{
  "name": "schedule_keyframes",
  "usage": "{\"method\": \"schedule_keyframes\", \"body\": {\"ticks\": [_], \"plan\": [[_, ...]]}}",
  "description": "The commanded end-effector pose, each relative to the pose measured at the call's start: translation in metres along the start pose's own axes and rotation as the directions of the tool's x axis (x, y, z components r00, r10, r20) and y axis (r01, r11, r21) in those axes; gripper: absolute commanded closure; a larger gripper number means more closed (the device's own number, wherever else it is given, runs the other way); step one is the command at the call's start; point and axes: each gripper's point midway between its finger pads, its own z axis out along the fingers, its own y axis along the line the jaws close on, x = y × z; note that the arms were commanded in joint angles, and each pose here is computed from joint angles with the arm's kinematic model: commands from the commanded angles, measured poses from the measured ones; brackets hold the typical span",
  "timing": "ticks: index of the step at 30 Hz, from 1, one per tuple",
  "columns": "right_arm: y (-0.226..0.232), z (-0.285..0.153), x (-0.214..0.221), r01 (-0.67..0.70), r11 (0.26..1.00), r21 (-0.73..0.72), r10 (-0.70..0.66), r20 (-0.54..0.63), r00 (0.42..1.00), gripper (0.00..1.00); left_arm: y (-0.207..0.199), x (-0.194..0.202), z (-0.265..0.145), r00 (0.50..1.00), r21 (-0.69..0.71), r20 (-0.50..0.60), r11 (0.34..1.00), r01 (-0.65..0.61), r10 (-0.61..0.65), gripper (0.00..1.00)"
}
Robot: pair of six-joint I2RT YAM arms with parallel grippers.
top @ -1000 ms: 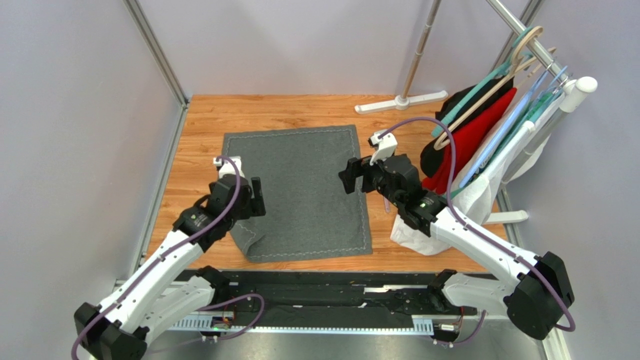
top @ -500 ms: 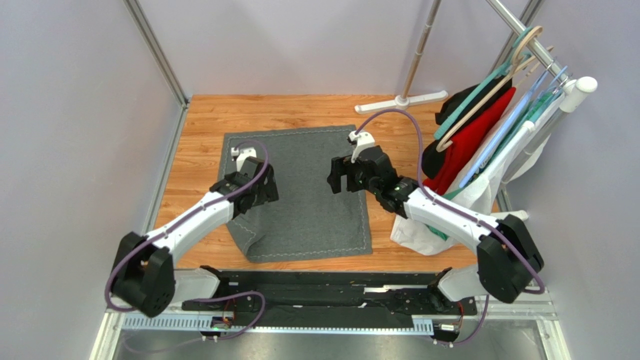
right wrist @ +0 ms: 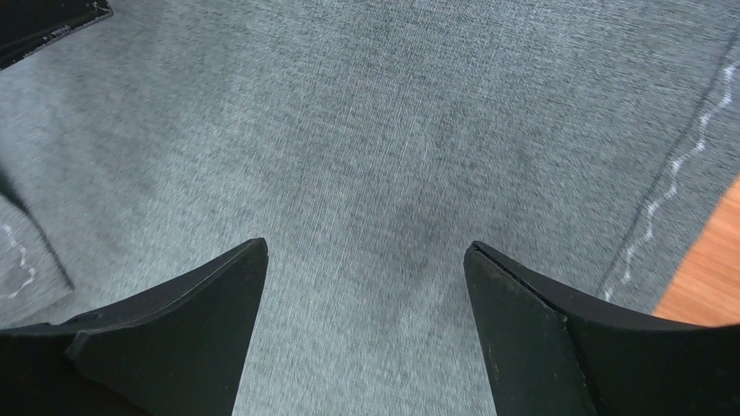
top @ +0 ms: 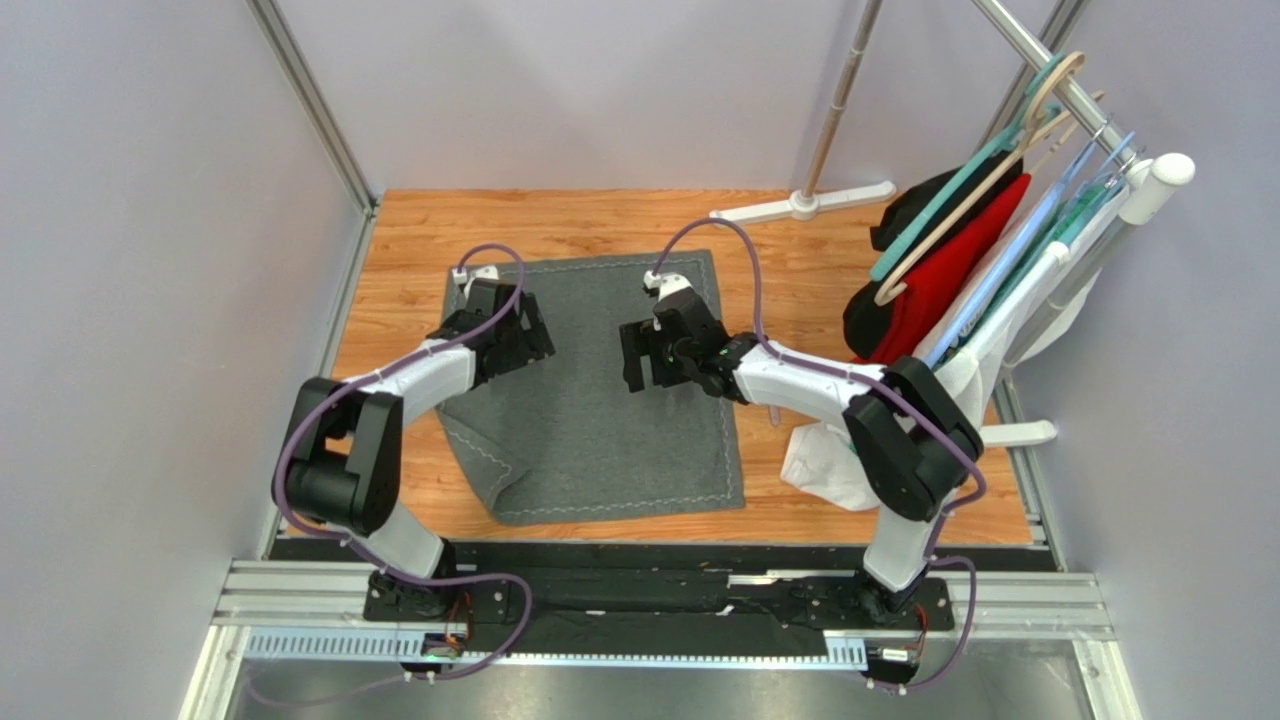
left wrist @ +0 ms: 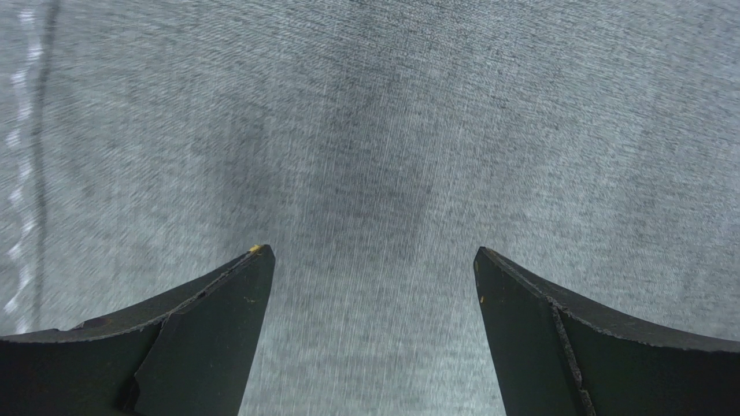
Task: Fold the napkin, place the utensils inside, and roll it up
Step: Move the napkin to the centre of the board
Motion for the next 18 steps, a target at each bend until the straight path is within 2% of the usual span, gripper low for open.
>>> {"method": "schedule_keyframes", "body": {"ticks": [1,8,18], "plan": [[0.004,0.016,-0.016,-0.021,0.999,0.024,0.021,0.01,1.0,0.11,-0.025,-0.025,0.009,0.999,0.118,0.031,0.993,0.023,-0.027,0.04],[-0.012,0.04,-0.006,-0.091,0.995,0.05,0.094,-0.053,0.994,0.11,-0.03,-0.017,0.034,0.999,0.149,-0.032,0.988,0.035,-0.03,0.05],[-0.053,0.056,0.009,-0.202,0.971,0.132,0.219,-0.13,0.967,0.11,-0.043,-0.025,0.044,0.998,0.18,-0.065,0.984,0.005,0.007,0.05]]}}
